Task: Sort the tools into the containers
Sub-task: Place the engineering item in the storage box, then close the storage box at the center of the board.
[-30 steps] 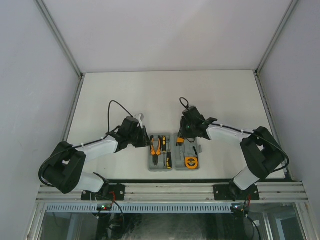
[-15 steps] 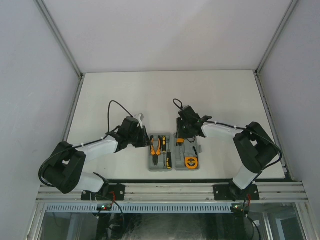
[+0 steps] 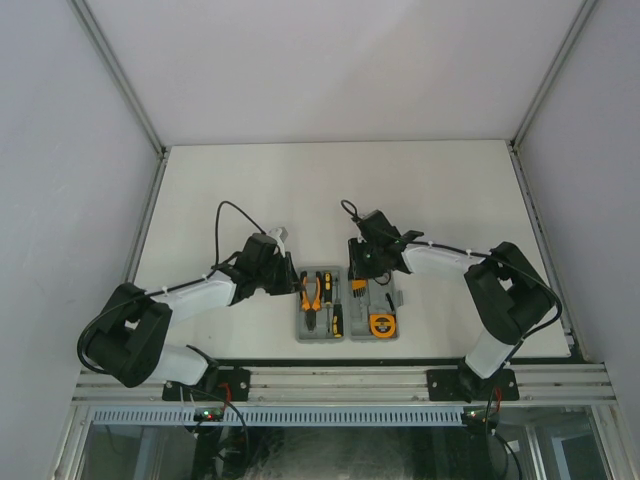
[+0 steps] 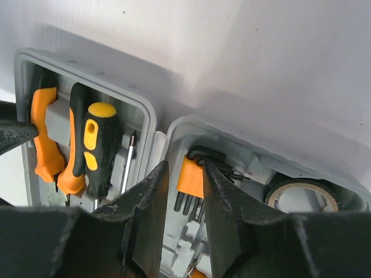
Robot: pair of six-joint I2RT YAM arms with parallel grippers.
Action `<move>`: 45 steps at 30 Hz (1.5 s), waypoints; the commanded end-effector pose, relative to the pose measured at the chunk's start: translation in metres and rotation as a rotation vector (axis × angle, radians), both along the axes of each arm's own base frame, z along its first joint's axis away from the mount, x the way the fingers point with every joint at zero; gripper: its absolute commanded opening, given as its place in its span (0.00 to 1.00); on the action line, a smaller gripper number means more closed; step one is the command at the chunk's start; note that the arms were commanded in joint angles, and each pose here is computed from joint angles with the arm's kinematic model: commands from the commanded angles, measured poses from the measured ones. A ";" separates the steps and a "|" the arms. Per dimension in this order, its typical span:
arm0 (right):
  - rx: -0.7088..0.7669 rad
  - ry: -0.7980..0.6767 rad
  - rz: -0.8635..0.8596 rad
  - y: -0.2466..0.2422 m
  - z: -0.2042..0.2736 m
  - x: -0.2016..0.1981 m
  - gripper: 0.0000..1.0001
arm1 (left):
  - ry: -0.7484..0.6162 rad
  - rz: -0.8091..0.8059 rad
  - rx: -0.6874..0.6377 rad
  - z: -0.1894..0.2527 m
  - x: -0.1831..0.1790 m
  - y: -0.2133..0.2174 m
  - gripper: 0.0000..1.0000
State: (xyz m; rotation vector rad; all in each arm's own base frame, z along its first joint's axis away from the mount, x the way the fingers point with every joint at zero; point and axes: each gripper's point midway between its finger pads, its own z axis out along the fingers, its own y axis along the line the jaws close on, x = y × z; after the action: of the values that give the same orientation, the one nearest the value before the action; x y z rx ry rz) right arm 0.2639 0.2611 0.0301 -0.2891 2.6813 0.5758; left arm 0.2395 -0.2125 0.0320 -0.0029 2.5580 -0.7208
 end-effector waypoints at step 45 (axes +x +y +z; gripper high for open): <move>0.041 -0.089 -0.313 -0.096 0.020 -0.047 0.39 | -0.004 0.068 0.004 0.000 0.006 0.019 0.20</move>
State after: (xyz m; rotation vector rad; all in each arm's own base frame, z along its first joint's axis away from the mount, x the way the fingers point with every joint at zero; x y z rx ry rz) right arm 0.2055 0.1549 0.0440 0.1161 2.5968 0.4379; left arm 0.2410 -0.2014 0.0327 -0.0827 2.5575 -0.7263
